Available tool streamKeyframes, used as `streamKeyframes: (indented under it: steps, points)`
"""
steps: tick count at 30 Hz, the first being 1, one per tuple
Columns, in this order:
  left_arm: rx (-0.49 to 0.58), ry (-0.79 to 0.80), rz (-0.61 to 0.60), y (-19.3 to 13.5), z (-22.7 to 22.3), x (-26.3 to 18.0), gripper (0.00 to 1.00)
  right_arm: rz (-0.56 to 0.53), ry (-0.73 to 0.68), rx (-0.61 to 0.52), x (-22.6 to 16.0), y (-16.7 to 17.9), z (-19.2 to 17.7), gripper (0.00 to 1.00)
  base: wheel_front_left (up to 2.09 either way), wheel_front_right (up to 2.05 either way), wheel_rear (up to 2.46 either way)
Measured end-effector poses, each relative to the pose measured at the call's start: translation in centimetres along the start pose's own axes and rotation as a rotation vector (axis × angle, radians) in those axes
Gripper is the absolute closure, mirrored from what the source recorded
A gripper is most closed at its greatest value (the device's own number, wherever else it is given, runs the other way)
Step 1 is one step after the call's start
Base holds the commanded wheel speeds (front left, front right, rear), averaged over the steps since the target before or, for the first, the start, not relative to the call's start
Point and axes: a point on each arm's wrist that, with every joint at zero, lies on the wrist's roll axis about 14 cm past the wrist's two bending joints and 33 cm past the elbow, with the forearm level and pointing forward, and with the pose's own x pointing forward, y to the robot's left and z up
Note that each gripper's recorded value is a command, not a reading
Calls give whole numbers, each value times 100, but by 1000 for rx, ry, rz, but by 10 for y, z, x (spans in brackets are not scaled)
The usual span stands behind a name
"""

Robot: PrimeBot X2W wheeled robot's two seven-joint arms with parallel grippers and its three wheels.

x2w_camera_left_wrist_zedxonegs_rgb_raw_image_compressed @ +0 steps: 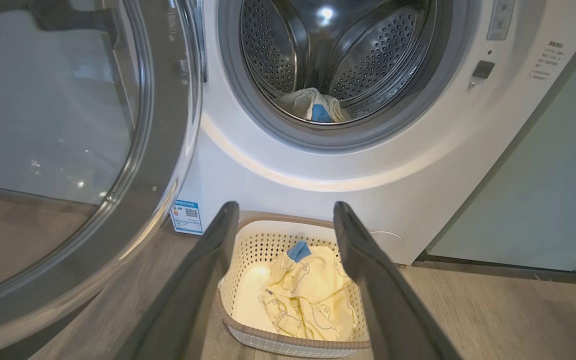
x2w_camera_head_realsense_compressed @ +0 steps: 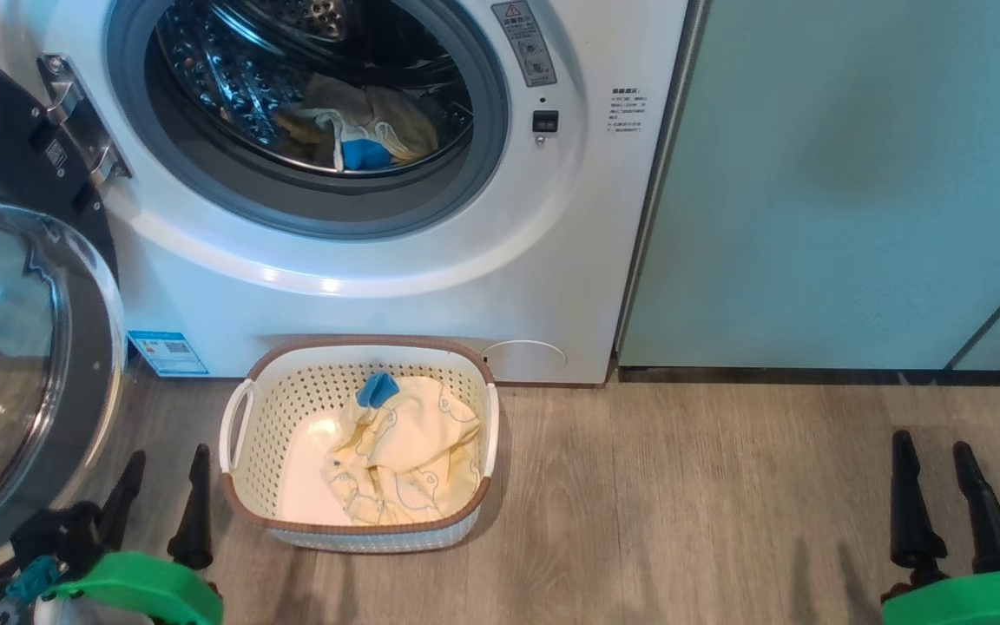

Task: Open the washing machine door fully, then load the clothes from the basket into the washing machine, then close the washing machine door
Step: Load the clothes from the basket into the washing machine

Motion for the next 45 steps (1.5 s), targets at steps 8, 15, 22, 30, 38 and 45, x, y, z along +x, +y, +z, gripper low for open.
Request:
streamKeyframes:
  steps: [8, 15, 22, 30, 38, 45]
  points:
    - [-5, 62, -51, -18, -18, 10, 0, -13, -2, 4, -6, -2, 0, 0, 0, 0, 0]
    - [-12, 188, -159, -55, -53, 30, 0, -59, 3, 4, -13, -14, 0, 0, 0, 0, 0]
    - [-49, 309, -225, -83, -89, 68, 0, -109, 25, -21, -2, -28, -3, 0, 0, 0, 0]
    - [-92, 517, -253, -96, -154, 107, 0, -159, 82, -47, 21, -40, -21, 0, 0, 0, 0]
    - [-98, 685, -265, -94, -217, 126, 0, -184, 126, -72, 47, -48, -39, 0, 0, 0, 0]
    - [-108, 805, -281, -93, -266, 154, 0, -205, 200, -103, 66, -59, -69, 0, 0, 0, 0]
